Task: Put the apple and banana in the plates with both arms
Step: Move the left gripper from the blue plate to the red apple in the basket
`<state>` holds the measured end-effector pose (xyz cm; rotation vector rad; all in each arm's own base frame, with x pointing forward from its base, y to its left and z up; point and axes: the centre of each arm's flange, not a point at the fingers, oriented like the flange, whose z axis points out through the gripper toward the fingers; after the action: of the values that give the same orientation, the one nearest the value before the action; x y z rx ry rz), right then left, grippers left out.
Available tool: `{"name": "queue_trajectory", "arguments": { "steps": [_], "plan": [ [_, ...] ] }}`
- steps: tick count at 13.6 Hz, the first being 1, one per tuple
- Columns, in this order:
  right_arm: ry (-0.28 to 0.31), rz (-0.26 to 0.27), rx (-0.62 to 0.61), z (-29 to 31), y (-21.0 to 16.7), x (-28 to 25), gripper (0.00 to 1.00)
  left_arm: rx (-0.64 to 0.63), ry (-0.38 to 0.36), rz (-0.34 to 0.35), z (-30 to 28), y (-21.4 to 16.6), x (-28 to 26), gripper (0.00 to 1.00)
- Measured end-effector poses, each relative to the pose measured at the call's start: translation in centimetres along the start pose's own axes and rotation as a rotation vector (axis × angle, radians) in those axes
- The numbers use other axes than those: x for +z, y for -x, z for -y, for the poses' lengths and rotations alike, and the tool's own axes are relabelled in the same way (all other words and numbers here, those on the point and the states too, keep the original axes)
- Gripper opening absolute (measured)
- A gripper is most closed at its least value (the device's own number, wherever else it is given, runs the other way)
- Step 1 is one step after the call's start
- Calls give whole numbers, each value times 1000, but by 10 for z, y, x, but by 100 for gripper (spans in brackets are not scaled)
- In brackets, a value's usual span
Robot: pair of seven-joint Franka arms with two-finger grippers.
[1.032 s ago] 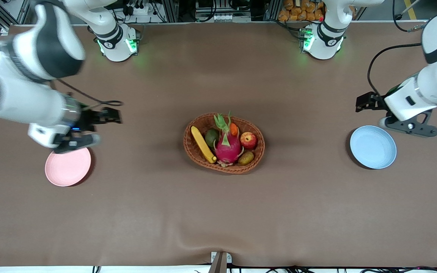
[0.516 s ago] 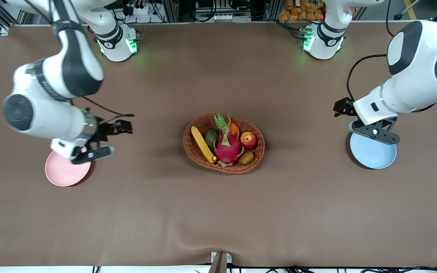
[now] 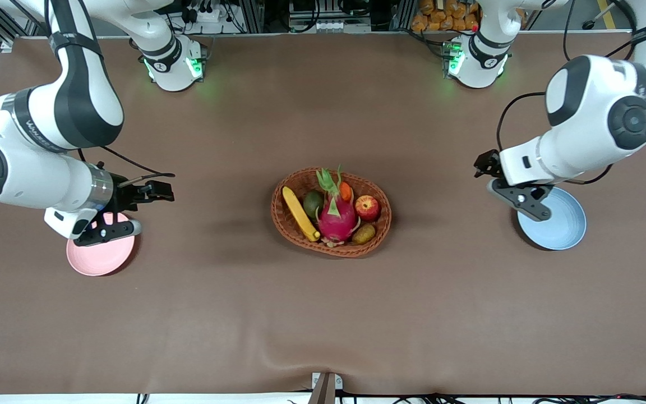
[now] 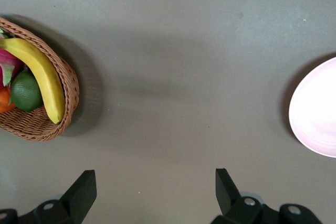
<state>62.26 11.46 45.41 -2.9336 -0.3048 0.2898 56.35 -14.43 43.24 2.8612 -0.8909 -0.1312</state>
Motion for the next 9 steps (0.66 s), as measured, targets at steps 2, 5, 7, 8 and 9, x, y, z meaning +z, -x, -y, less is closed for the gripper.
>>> {"name": "queue_trajectory", "arguments": {
  "steps": [2,5,7,8,9],
  "plan": [
    [-1,0,-5,-3,0,0,100,50,-9,-29,-27,-11,20,100],
    [-1,2,-11,-2,0,0,100,111,-18,-71,-58,-27,48,100],
    [-2,4,-12,-1,1,0,100,137,-19,-104,-72,-38,67,100],
    [-2,5,-12,-1,1,1,100,143,-17,-118,-78,-44,77,100],
    [-2,6,-13,-1,1,1,100,139,-12,-129,-83,-49,86,100]
  ]
}}
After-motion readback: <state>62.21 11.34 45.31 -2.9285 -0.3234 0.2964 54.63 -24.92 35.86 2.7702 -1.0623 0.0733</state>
